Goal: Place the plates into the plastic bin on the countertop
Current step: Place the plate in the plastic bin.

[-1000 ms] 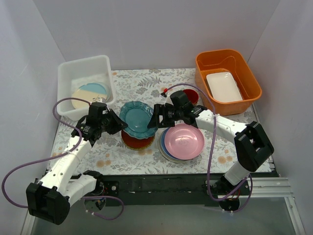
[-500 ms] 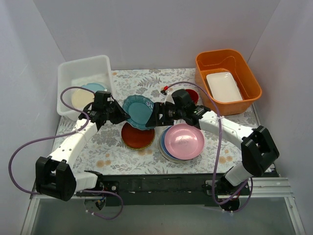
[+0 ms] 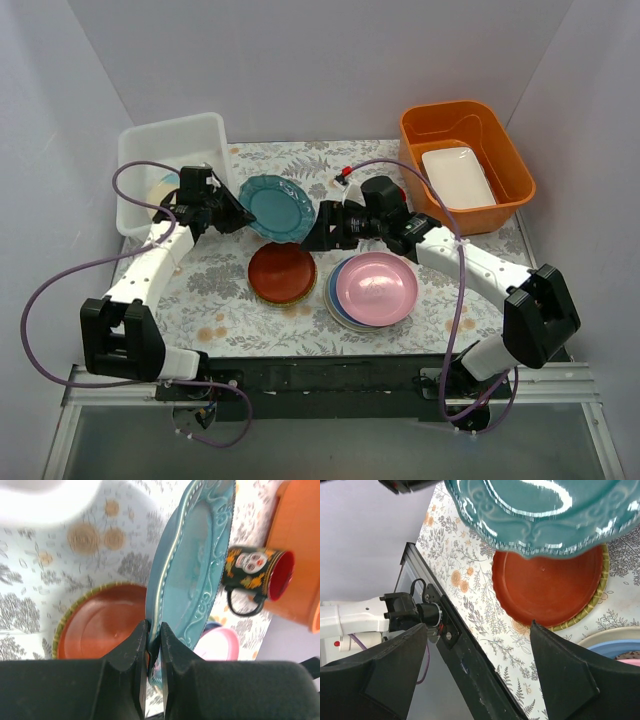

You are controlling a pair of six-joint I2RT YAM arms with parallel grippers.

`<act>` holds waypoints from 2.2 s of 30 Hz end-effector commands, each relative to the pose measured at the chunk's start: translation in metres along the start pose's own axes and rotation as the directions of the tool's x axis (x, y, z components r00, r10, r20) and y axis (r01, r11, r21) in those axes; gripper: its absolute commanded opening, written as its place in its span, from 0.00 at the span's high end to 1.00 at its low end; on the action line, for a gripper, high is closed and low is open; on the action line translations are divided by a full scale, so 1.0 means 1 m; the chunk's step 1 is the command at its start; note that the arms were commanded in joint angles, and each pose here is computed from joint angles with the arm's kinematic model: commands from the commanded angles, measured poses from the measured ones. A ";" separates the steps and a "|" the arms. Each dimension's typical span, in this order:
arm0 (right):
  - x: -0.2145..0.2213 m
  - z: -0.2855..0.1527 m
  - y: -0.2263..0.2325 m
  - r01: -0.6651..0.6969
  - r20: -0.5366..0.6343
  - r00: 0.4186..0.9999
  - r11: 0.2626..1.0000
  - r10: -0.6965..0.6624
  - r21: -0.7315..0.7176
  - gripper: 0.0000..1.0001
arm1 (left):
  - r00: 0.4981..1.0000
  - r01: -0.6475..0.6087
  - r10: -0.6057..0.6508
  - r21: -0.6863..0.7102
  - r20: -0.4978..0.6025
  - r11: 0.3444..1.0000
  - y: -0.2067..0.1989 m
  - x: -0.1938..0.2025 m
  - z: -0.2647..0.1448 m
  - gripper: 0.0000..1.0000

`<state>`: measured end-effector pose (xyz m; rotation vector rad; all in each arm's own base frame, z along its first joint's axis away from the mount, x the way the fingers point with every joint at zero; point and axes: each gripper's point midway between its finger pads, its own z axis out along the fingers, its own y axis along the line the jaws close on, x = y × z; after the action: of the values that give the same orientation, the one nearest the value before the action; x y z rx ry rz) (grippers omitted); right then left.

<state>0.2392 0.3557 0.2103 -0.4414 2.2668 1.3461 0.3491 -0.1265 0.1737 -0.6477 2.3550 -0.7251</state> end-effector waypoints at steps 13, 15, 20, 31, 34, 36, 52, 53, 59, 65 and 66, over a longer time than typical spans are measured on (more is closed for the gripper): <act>-0.004 0.009 0.006 0.009 -0.010 1.000 0.999 -0.009 -0.054 0.09 | 0.977 -0.005 -0.041 0.216 0.209 0.976 -0.044 -0.113 -0.045 1.00; -0.004 0.009 0.004 0.011 -0.010 1.000 0.999 -0.012 -0.050 0.09 | 0.975 0.011 -0.059 0.223 0.213 0.975 -0.040 -0.120 -0.047 1.00; 0.008 0.010 -0.005 0.002 -0.038 0.999 1.000 -0.003 -0.032 0.09 | 0.965 0.040 -0.089 0.198 0.247 0.979 -0.025 -0.135 -0.052 1.00; -0.001 0.020 -0.011 0.011 -0.044 0.999 1.000 -0.011 -0.008 0.09 | 0.925 0.102 -0.166 0.199 0.342 0.975 0.005 -0.169 -0.076 1.00; -0.002 0.023 -0.012 0.006 -0.048 0.999 1.000 -0.006 -0.009 0.09 | 0.915 0.133 -0.197 0.198 0.352 0.971 0.017 -0.176 -0.077 1.00; -0.004 0.025 -0.012 0.007 -0.047 0.999 1.000 -0.007 -0.010 0.09 | 0.907 0.137 -0.202 0.194 0.370 0.971 0.022 -0.181 -0.079 1.00; 0.011 0.025 -0.024 -0.001 -0.083 0.997 1.000 0.003 0.020 0.09 | 0.835 0.237 -0.307 0.205 0.456 0.950 0.055 -0.226 -0.088 1.00; 0.012 0.024 -0.024 0.000 -0.089 0.996 1.000 0.002 0.021 0.08 | 0.833 0.242 -0.311 0.205 0.457 0.949 0.056 -0.226 -0.088 1.00; 0.009 0.021 -0.023 0.016 -0.093 0.996 1.000 -0.014 0.026 0.08 | 0.826 0.260 -0.319 0.188 0.464 0.947 0.064 -0.225 -0.085 1.00; 0.007 0.026 -0.022 0.005 -0.096 0.995 1.000 -0.004 0.005 0.08 | 0.809 0.290 -0.328 0.154 0.488 0.945 0.078 -0.225 -0.081 1.00; 0.007 0.028 -0.022 0.001 -0.099 0.995 1.000 0.000 0.004 0.08 | 0.808 0.296 -0.329 0.146 0.490 0.944 0.080 -0.224 -0.079 1.00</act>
<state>0.2430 0.3602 0.1590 -0.4836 2.4168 1.3002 0.4226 0.0846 0.2060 -1.1978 1.9102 -0.6354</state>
